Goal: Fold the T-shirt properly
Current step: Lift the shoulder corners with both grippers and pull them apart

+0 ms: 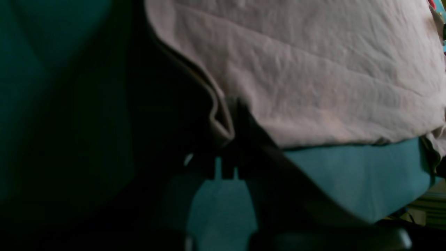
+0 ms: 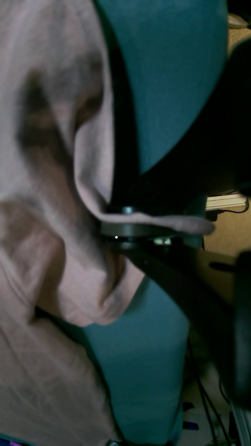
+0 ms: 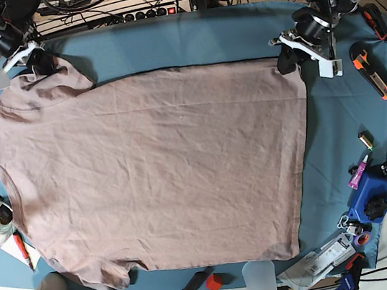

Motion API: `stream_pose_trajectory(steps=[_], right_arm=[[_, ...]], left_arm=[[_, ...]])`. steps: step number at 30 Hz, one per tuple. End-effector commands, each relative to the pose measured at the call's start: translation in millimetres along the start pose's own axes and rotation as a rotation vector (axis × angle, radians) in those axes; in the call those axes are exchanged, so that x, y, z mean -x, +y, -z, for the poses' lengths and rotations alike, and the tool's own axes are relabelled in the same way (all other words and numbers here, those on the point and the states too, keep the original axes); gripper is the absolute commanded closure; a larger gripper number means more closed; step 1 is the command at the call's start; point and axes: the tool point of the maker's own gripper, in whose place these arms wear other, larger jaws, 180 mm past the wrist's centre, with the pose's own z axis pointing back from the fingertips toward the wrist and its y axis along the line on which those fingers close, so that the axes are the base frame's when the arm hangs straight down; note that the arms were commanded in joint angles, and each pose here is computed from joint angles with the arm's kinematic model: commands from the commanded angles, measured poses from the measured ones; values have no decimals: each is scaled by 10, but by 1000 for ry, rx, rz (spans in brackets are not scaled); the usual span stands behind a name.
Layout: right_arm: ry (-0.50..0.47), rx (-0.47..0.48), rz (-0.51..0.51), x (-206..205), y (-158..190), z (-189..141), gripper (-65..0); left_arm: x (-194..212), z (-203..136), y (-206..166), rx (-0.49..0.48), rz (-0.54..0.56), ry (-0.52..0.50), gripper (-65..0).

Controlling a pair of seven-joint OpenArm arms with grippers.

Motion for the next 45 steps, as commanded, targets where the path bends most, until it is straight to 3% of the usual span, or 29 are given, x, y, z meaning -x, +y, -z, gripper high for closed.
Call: stream_pose_trajectory(steps=[1,5,11,19,27,35,40,45], right_arm=[[48,38,-16,58,-87,-66,0],[41,57,5,61,-158,-165,0],[11,63,25,14,-185,-409,0],[69,102,-27,157,-152,-654,0],[129,90,-67,299,3,-860,0],[179,56,-41,475,115,-1004,0],[154,23,32,547,203,-1080,0],[135,28,42,506,189,-1159,0]], left_arm=[[44,-26,-2,-6,16,36,0],[133,-70,-42,-3,32,100,0],[143,-240,-133,-5,69,93,0],[96,-522,-106,-54,107,72,0],[243,-742,93,-102,59,124,0],[246,-1025,313,-164,-4,140,0],[170,-1132,348,-179,-9,131,0],[308,-1216,351,-189,-19,171,0]])
